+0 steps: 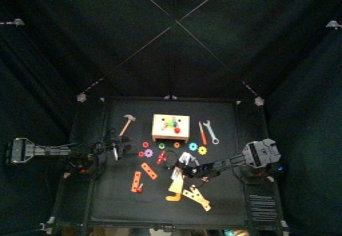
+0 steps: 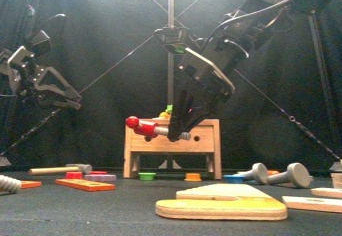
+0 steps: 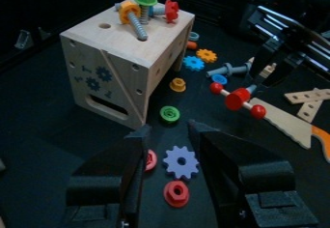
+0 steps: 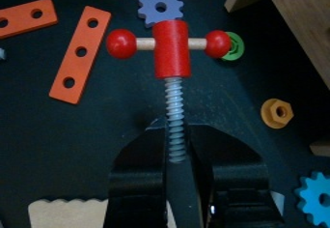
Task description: Place red spinning screw down
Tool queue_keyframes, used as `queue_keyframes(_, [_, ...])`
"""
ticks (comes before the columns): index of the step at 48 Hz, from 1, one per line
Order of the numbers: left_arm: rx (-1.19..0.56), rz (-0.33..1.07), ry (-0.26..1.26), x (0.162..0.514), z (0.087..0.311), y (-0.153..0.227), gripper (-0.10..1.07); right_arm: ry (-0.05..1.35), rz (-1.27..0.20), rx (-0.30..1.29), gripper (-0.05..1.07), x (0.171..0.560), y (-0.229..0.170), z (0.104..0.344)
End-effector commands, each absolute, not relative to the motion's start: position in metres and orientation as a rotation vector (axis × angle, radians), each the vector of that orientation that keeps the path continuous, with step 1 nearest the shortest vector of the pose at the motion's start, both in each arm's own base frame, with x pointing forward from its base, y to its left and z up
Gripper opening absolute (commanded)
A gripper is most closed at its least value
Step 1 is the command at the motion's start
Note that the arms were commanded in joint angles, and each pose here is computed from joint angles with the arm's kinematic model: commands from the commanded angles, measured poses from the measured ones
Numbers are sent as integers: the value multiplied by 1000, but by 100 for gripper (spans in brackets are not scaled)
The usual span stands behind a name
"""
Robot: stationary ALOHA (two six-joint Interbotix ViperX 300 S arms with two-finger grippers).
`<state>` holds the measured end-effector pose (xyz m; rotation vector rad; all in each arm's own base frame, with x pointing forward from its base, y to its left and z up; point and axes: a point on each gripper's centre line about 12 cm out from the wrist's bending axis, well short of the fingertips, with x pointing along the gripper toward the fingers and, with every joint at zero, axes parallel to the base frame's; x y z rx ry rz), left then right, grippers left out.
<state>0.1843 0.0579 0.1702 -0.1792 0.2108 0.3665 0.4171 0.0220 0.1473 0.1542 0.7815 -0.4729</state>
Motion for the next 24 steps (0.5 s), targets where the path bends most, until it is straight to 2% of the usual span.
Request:
queue_keyframes(1, [-174, 369, 191, 187, 175, 59, 78, 743, -471, 175, 44, 422, 20, 162])
queue_keyframes(15, [-201, 433, 146, 186, 181, 70, 78, 693, -463, 210, 44, 461, 9, 164])
queue_keyframes(24, [-240, 565, 57, 176, 190, 91, 78, 660, -465, 207, 44, 487, 4, 164])
